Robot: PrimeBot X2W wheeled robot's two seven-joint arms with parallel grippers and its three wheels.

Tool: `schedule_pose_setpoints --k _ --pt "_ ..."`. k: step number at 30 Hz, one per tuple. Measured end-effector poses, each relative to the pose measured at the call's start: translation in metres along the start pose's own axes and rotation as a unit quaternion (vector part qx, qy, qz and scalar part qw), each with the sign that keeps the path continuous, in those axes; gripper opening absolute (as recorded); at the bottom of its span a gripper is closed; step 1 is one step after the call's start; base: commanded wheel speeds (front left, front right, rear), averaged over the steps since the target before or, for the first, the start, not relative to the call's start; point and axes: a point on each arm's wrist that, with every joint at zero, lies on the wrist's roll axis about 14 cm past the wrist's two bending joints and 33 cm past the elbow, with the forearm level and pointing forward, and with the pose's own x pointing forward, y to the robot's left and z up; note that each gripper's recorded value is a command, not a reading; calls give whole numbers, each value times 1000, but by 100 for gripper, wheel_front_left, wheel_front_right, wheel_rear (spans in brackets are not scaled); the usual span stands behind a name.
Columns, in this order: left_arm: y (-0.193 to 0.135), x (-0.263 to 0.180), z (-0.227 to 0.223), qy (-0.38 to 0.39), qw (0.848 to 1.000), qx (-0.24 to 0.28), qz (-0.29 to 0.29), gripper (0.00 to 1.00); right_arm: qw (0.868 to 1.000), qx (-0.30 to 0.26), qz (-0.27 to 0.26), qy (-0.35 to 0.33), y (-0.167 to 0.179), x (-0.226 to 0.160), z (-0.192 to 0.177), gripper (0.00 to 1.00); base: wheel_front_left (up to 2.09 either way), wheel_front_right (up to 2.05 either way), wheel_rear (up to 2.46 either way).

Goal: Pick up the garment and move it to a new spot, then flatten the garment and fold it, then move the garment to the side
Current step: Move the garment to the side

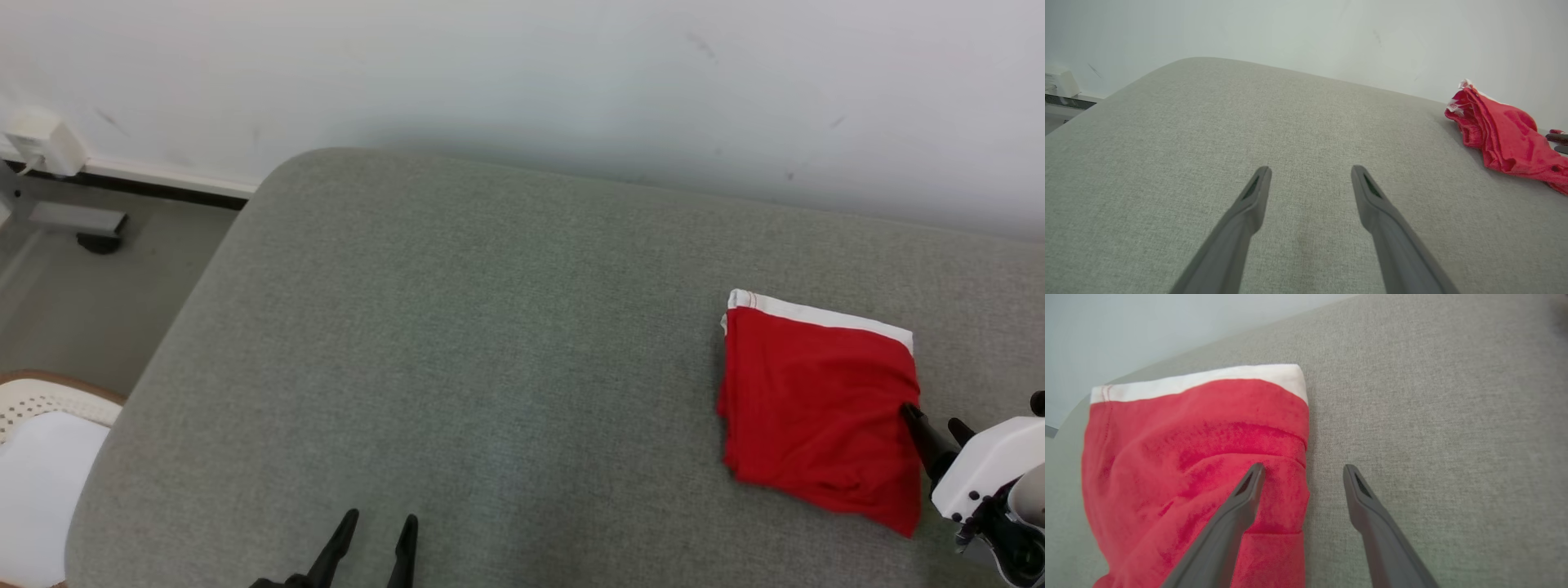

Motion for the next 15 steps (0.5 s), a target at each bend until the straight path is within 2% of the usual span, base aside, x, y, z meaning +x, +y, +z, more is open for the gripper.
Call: schedule_pose_setpoints --k 4,6,15 --pt "6 -2 -5 9 1000 -3 12 100 999 10 -2 42 1 15 -15 100 0 0 0" --pt "9 -1 -4 8 1000 -2 18 100 998 32 4 58 3 20 -22 100 0 0 0" --pt "13 5 -5 12 1000 -3 25 100 993 72 32 83 22 36 -29 100 0 0 0"
